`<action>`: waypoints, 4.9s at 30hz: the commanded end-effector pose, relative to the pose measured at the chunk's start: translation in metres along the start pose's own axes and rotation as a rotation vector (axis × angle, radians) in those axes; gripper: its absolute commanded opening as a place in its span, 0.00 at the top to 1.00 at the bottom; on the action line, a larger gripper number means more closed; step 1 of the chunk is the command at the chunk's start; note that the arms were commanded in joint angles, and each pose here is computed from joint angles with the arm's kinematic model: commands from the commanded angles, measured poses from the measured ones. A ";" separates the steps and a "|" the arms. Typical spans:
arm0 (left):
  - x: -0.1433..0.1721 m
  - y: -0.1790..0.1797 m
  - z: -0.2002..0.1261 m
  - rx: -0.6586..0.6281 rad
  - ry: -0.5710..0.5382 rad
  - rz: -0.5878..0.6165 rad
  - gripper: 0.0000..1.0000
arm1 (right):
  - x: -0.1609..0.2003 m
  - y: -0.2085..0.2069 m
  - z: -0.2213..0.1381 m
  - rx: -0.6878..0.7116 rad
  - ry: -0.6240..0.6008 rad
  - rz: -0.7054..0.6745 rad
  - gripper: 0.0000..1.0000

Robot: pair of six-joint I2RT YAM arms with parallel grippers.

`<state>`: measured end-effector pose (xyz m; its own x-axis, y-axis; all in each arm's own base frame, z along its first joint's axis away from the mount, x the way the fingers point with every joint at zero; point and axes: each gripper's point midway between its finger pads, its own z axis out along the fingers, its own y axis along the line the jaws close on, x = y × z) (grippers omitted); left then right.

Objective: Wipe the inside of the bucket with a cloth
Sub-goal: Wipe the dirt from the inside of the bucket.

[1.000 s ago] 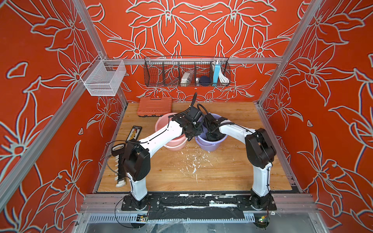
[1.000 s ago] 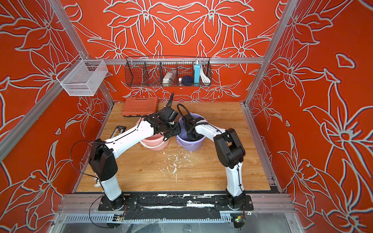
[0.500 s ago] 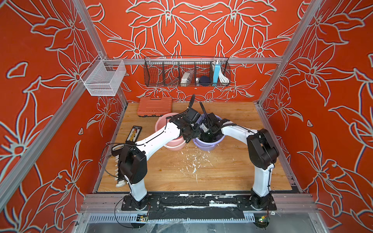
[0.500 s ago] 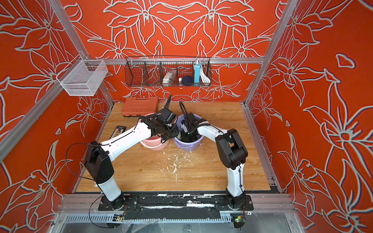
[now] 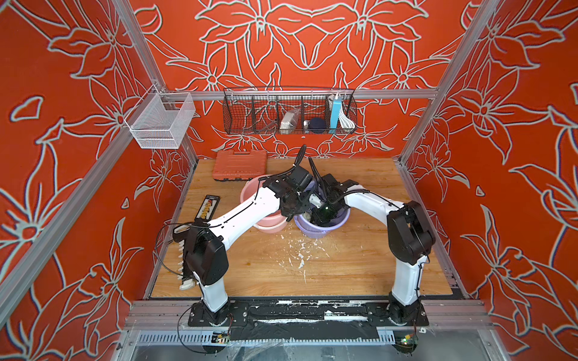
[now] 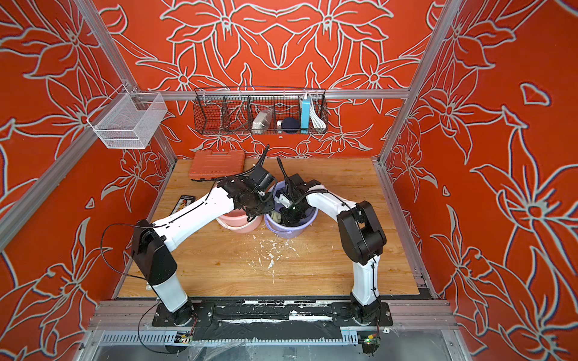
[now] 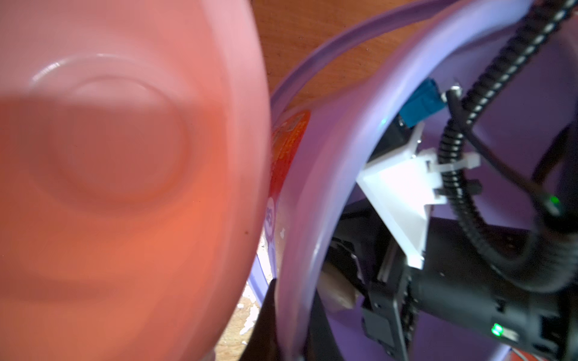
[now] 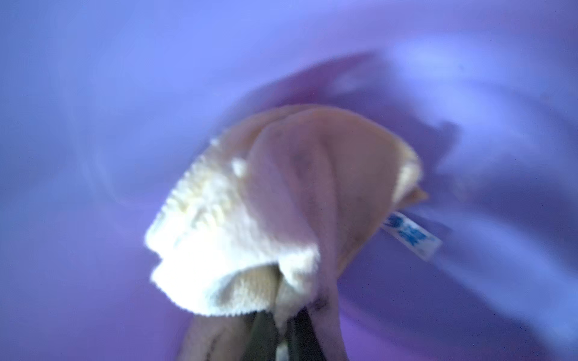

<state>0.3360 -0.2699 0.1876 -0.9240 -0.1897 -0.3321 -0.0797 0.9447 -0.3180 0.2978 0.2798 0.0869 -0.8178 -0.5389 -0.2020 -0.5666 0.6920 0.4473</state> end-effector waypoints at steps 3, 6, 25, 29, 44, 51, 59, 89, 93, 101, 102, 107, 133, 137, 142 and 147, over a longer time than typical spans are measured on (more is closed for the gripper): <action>0.027 -0.011 -0.010 -0.040 0.019 0.238 1.00 | 0.004 -0.033 -0.028 0.284 0.038 -0.046 1.00; 0.024 -0.006 -0.013 -0.066 -0.020 0.251 1.00 | 0.009 -0.060 -0.042 0.474 0.059 -0.021 1.00; 0.061 -0.038 -0.020 0.139 0.184 0.249 1.00 | -0.032 -0.085 -0.144 0.848 -0.448 0.110 1.00; 0.071 -0.049 -0.024 0.200 0.248 0.255 1.00 | -0.051 -0.063 -0.152 0.743 -0.577 0.054 1.00; 0.085 -0.064 -0.015 0.242 0.327 0.272 1.00 | -0.088 0.044 -0.136 0.161 -0.594 -0.193 1.00; 0.070 -0.060 -0.023 0.206 0.247 0.260 1.00 | -0.068 -0.033 -0.149 0.591 -0.475 -0.012 1.00; 0.047 -0.048 -0.035 0.107 0.139 0.248 1.00 | -0.030 -0.072 -0.198 0.913 -0.515 0.135 1.00; 0.015 -0.004 -0.036 -0.150 -0.020 0.311 1.00 | -0.044 -0.046 -0.221 0.844 -0.533 0.076 1.00; -0.004 -0.003 -0.043 -0.169 -0.122 0.297 1.00 | -0.011 -0.063 -0.222 0.954 -0.419 0.110 1.00; -0.018 -0.013 -0.042 -0.114 -0.222 0.282 1.00 | 0.042 -0.049 -0.171 0.738 -0.288 0.184 1.00; -0.017 -0.015 -0.041 -0.099 -0.221 0.280 1.00 | 0.043 -0.039 -0.160 0.655 -0.288 0.184 1.00; -0.014 -0.026 -0.036 -0.035 -0.214 0.266 1.00 | 0.031 0.019 -0.120 0.248 -0.356 0.230 1.00; -0.008 -0.024 -0.041 0.033 -0.174 0.239 1.00 | 0.112 -0.014 -0.133 0.560 -0.124 0.200 1.00; -0.003 -0.024 -0.041 0.041 -0.145 0.256 1.00 | 0.101 -0.034 -0.160 0.743 -0.127 0.188 1.00; 0.011 -0.030 -0.040 0.091 -0.081 0.278 1.00 | 0.058 -0.043 -0.174 0.834 -0.211 0.175 1.00; 0.027 -0.037 -0.043 0.167 -0.019 0.272 1.00 | -0.002 -0.031 -0.172 0.749 -0.374 0.163 1.00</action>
<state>0.3100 -0.2931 0.2071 -0.8982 0.0628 -0.4351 0.1978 0.9417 -0.2723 0.3092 0.1627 0.2052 -0.8484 -0.3256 -0.4173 -0.2696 0.9443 -0.1888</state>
